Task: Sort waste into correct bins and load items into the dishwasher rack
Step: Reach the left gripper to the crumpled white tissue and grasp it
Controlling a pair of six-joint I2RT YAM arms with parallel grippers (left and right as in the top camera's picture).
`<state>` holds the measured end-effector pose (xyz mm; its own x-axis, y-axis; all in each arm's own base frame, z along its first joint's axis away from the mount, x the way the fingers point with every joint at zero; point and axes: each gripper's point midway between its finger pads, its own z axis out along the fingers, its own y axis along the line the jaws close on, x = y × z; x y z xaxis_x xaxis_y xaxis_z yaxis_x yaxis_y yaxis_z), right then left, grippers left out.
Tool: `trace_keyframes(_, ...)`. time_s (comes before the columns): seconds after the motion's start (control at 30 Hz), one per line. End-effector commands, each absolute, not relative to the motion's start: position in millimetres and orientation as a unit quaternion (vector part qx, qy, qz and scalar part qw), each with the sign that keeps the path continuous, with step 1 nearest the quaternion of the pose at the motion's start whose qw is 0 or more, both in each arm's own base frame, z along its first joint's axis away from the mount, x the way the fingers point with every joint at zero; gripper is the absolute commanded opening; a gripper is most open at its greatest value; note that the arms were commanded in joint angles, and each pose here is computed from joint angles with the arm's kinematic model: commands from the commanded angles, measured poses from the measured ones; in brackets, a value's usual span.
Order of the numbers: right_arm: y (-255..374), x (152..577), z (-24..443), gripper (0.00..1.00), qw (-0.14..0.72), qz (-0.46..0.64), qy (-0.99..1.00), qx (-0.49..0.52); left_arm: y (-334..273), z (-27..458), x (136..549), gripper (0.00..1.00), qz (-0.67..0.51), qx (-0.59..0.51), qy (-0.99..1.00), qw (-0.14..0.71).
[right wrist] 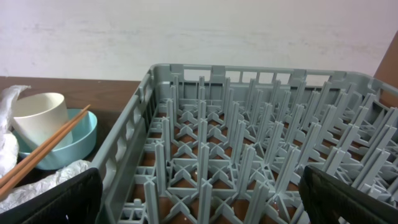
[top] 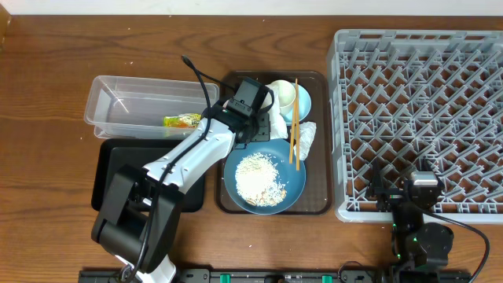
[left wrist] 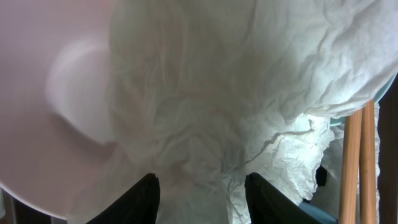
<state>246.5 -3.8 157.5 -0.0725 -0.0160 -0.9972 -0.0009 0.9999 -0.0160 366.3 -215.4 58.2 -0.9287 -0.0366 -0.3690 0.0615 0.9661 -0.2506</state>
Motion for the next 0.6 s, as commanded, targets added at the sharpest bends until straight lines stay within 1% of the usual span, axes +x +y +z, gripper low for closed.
trace_keyframes(0.0,-4,246,157,0.99,0.681,-0.006,0.733,-0.007,-212,52,363,0.48,-0.118,0.009,0.976,0.183)
trace_keyframes(0.27,-4,246,157,0.99,0.681,-0.006,0.733,-0.007,-206,46,353,0.45,-0.105,0.008,0.982,0.16)
trace_keyframes(0.4,-4,246,157,0.99,0.681,-0.006,0.733,-0.007,-206,47,353,0.33,-0.106,0.008,0.981,0.161)
trace_keyframes(0.5,-4,246,157,0.99,0.681,-0.007,0.733,-0.007,-207,47,354,0.26,-0.107,0.008,0.981,0.163)
trace_keyframes(0.57,-4,246,157,0.99,0.681,-0.007,0.733,-0.007,-207,48,355,0.19,-0.108,0.008,0.98,0.166)
